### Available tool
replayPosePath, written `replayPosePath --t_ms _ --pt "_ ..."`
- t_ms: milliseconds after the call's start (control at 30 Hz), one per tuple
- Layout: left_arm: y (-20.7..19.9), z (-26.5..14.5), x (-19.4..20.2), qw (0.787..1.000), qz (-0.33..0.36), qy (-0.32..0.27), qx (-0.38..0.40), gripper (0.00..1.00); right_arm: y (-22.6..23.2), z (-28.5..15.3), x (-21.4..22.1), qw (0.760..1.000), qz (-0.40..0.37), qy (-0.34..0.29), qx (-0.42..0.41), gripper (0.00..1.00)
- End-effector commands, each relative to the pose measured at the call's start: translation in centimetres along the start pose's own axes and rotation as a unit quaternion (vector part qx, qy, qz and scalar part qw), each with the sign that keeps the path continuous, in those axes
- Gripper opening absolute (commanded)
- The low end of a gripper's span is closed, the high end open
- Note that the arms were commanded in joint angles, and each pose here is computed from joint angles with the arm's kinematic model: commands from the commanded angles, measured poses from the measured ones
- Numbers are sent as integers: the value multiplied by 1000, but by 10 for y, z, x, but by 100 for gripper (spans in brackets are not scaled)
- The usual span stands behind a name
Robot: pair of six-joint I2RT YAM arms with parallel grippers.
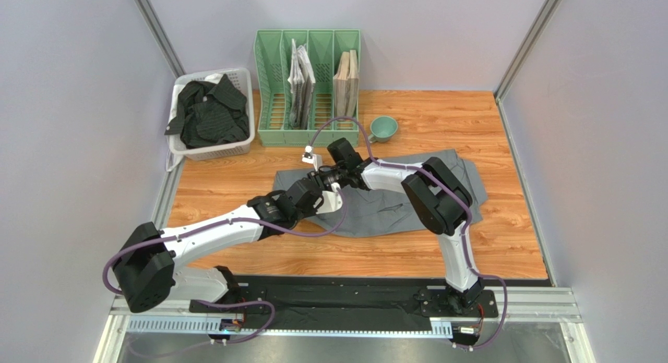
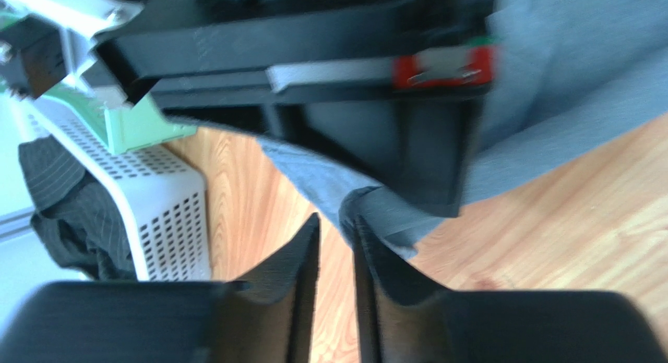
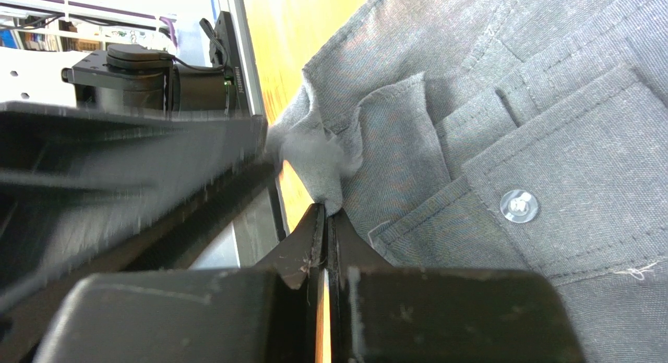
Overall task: Fold and stack the long sleeve shirts
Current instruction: Fold the shirt
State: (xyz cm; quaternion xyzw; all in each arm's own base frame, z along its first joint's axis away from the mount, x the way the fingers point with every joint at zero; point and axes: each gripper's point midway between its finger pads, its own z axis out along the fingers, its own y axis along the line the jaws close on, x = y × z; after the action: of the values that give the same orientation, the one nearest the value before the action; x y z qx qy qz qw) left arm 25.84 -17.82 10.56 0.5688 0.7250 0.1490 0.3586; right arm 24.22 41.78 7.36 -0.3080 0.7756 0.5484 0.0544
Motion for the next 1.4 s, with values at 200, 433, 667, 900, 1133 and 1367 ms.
replayPosePath --t_ms 200,433,667,900,1133,1367 --pt "33 -13 38 999 -30 22 -17 23 10 -1 -3 1000 -16 -1 -21 0" --pt "8 -71 -16 985 -71 -122 100 48 11 -2 -6 1000 -12 -5 -23 0" --pt "-15 -51 -28 985 -49 -86 140 55 14 -2 -7 1000 -13 -6 -24 0" --pt "-15 -19 -17 993 -30 -31 112 51 18 -3 -8 999 -12 -6 -29 0" --pt "6 1 24 998 -21 36 55 25 19 -3 -5 999 -12 -4 -32 0" --pt "47 -2 72 997 -17 70 27 15 15 -4 1 1000 -11 0 -29 0"
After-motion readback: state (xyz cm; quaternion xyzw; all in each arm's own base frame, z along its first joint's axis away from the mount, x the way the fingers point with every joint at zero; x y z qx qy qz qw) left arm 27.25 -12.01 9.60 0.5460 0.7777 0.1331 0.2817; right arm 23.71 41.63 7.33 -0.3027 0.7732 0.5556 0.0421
